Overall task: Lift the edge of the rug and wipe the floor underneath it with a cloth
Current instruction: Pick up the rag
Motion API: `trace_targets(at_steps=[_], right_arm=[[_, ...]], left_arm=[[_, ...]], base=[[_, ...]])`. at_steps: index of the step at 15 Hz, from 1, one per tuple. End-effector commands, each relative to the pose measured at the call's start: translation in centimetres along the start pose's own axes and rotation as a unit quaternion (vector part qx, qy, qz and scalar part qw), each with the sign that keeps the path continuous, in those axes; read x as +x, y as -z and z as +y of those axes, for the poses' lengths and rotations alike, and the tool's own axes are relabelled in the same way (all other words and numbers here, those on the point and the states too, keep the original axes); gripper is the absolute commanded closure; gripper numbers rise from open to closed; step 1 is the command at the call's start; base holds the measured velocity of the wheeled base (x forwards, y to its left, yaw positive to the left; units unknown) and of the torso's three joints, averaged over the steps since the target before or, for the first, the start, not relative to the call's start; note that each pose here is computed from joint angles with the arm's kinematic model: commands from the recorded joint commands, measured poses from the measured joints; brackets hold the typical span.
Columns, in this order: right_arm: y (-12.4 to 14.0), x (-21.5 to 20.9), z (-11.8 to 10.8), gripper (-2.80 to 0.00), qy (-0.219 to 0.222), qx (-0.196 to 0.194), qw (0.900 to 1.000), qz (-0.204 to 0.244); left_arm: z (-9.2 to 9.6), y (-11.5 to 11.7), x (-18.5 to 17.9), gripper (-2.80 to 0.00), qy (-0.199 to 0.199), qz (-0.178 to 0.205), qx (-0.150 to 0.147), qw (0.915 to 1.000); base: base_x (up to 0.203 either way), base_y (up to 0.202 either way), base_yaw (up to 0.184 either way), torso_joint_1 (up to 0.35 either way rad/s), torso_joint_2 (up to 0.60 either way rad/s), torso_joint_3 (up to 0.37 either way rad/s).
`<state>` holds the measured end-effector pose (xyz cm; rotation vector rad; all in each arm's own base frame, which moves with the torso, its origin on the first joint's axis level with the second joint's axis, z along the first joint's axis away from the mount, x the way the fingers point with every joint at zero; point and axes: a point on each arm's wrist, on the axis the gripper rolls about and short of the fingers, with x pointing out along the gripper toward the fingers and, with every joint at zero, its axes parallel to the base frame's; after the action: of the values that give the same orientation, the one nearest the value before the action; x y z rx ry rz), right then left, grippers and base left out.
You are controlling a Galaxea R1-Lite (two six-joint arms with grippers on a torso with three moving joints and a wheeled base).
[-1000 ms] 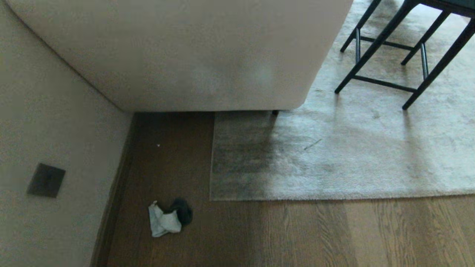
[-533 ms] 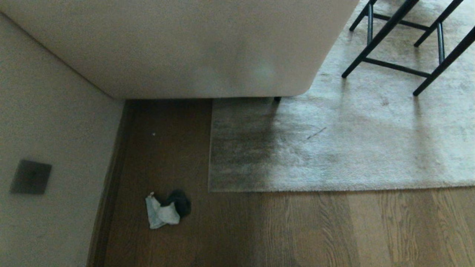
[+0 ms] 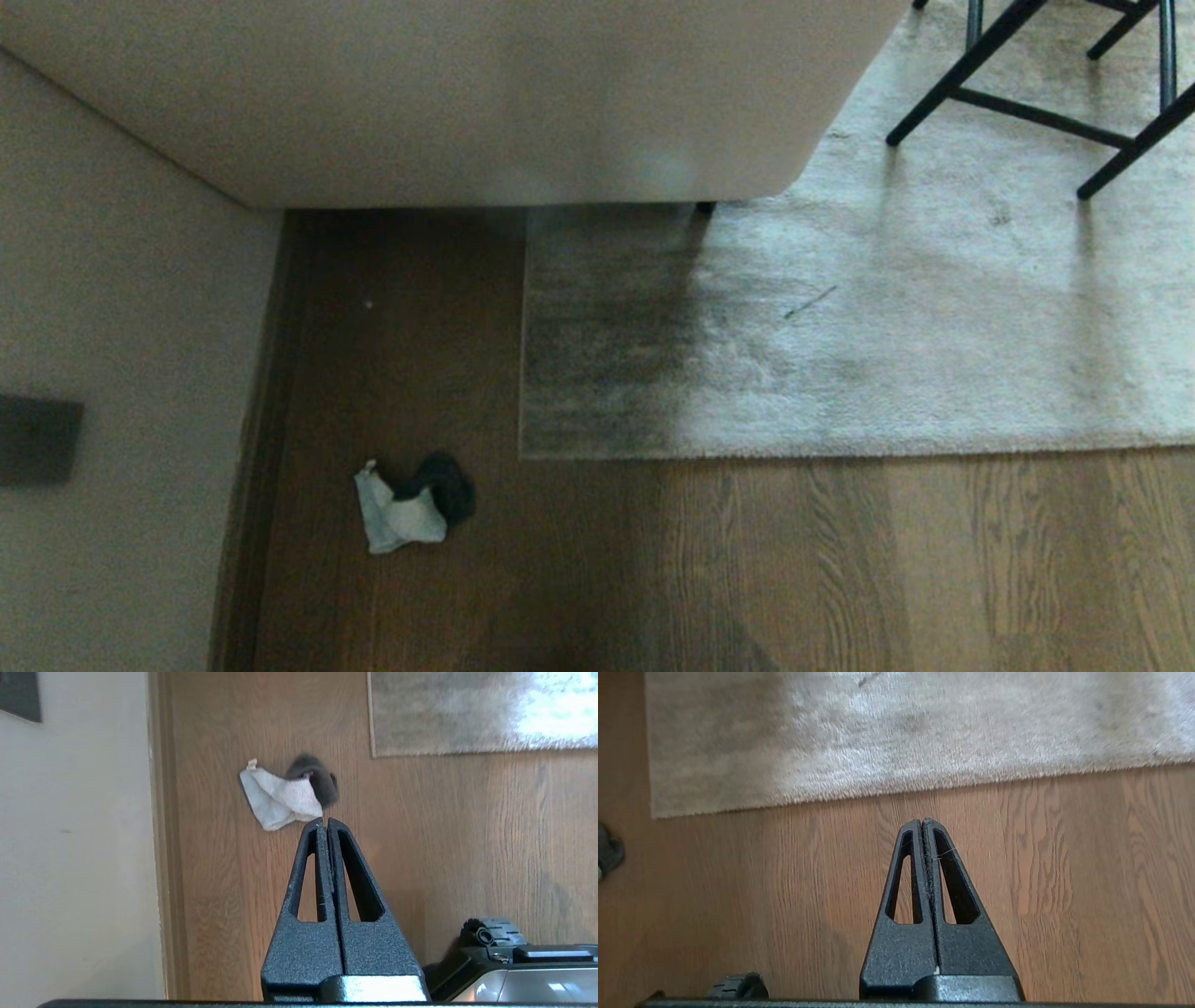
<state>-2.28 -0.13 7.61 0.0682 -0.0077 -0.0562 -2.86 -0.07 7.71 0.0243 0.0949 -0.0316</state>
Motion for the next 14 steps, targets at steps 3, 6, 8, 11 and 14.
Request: trace_targets(at_steps=[3, 6, 8, 11, 14], right_arm=[[-0.01, 0.01, 0.0, 0.0, 0.0, 0.0, 1.0, 0.001], [-0.01, 0.01, 0.0, 0.0, 0.0, 0.0, 1.0, 0.001], [-0.01, 0.01, 0.0, 0.0, 0.0, 0.0, 1.0, 0.001], [-0.01, 0.01, 0.0, 0.0, 0.0, 0.0, 1.0, 0.001], [-0.01, 0.01, 0.0, 0.0, 0.0, 0.0, 1.0, 0.001]], left_arm=[[0.0, 0.02, 0.0, 0.0, 0.0, 0.001, -0.001, 1.0], [0.0, 0.02, 0.0, 0.0, 0.0, 0.001, -0.001, 1.0], [0.0, 0.02, 0.0, 0.0, 0.0, 0.001, -0.002, 1.0], [0.0, 0.02, 0.0, 0.0, 0.0, 0.001, -0.005, 1.0], [0.0, 0.02, 0.0, 0.0, 0.0, 0.001, -0.005, 1.0]], base=[[0.0, 0.0, 0.0, 0.002, 0.0, -0.2], [0.0, 0.0, 0.0, 0.003, 0.0, -0.194], [0.0, 0.0, 0.0, 0.0, 0.0, -0.203], [0.0, 0.0, 0.0, 0.003, 0.0, -0.198], [0.0, 0.0, 0.0, 0.001, 0.0, -0.199]])
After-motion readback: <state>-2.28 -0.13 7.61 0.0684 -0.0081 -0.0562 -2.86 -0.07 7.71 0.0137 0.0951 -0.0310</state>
